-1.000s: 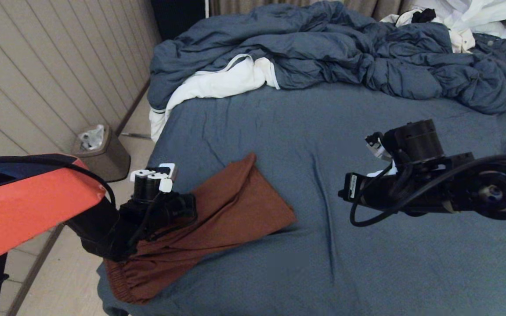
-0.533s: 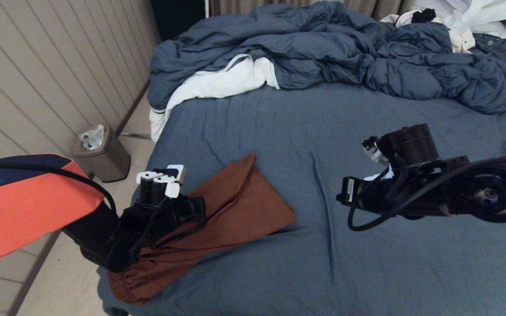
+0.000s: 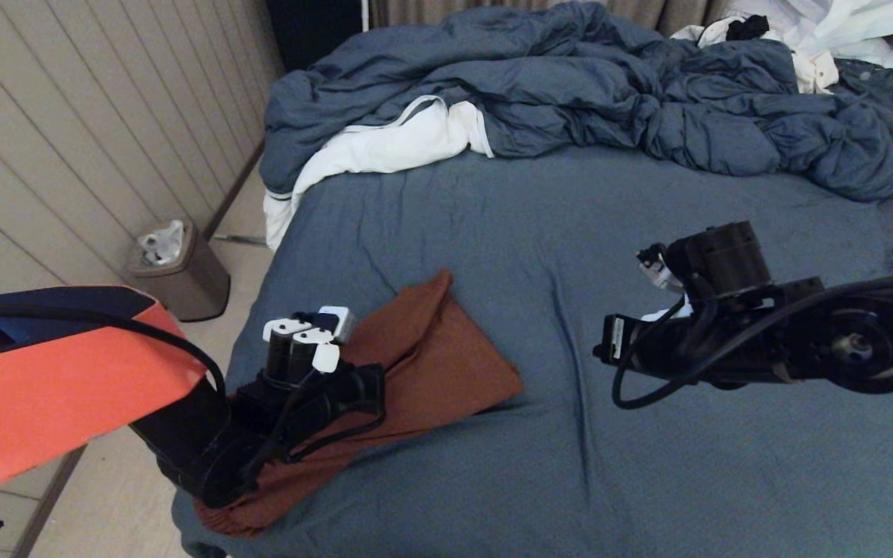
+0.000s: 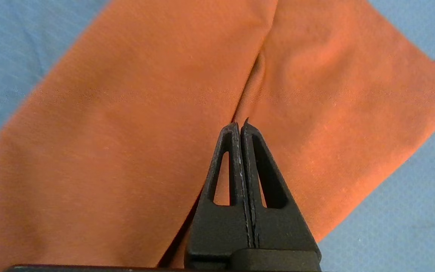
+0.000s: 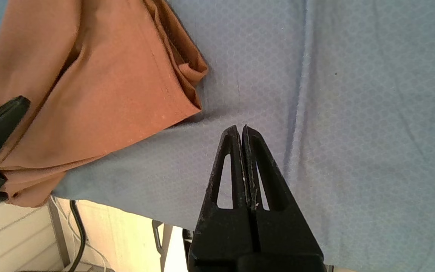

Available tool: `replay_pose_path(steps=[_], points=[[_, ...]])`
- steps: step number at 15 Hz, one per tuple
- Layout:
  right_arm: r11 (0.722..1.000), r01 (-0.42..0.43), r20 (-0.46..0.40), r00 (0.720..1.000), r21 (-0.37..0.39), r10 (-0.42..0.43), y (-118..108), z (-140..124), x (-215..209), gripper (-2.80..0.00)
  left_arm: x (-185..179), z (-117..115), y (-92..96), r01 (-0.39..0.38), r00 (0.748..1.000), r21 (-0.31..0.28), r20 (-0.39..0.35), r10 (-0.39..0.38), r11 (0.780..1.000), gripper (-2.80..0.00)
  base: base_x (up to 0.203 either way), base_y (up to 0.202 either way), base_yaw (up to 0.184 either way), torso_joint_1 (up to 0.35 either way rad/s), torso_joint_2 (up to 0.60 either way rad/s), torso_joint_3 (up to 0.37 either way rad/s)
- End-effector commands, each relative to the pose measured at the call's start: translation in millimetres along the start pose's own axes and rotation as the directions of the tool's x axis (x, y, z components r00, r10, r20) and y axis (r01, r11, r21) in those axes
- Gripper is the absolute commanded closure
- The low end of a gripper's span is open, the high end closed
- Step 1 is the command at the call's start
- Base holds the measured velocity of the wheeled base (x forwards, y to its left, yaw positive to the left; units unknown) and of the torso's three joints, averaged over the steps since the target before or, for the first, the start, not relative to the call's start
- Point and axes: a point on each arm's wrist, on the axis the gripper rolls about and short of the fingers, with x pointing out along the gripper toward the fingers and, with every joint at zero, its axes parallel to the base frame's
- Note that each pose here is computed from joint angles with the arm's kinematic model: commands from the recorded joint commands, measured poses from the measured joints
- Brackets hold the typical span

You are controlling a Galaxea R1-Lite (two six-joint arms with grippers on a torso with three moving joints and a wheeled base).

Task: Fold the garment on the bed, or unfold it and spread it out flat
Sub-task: Fold the brown shorts

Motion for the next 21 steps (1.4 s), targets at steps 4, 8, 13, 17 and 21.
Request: replay_pose_path(steps=[4, 8, 13, 17, 21], points=[[1.000, 0.011, -0.028, 1.000, 0.001, -0.011, -1.7, -4.7, 8.8, 0.00, 19.2, -15.4, 18.0, -0.040, 0.999, -0.014, -0.027, 0.040, 0.999, 0.00, 0.000, 0.000, 0.000, 0.000, 0.00, 0.000], [1.000, 0.014, -0.037, 0.999, 0.000, -0.014, -1.9, -6.3, 11.4, 0.00, 20.3, -18.0, 20.9, -0.048, 0.999, -0.016, -0.027, 0.047, 0.999, 0.00, 0.000, 0.000, 0.000, 0.000, 0.00, 0.000], [1.000, 0.012, -0.043, 0.999, -0.004, -0.012, -0.8, -8.1, 12.1, 0.00, 30.4, -6.5, 46.1, -0.113, 0.993, -0.045, 0.019, 0.114, 0.993, 0.00, 0.000, 0.000, 0.000, 0.000, 0.00, 0.000], [1.000, 0.010, -0.044, 0.999, -0.006, -0.010, 0.0, -8.8, 11.7, 0.00, 35.6, 12.7, 67.3, -0.206, 0.971, -0.097, 0.100, 0.215, 0.974, 0.00, 0.000, 0.000, 0.000, 0.000, 0.00, 0.000], [1.000, 0.004, -0.054, 0.999, -0.015, -0.005, 3.3, -11.7, 13.2, 0.00, 30.0, 35.4, 73.5, -0.250, 0.944, -0.184, 0.171, 0.281, 0.951, 0.00, 0.000, 0.000, 0.000, 0.000, 0.00, 0.000]])
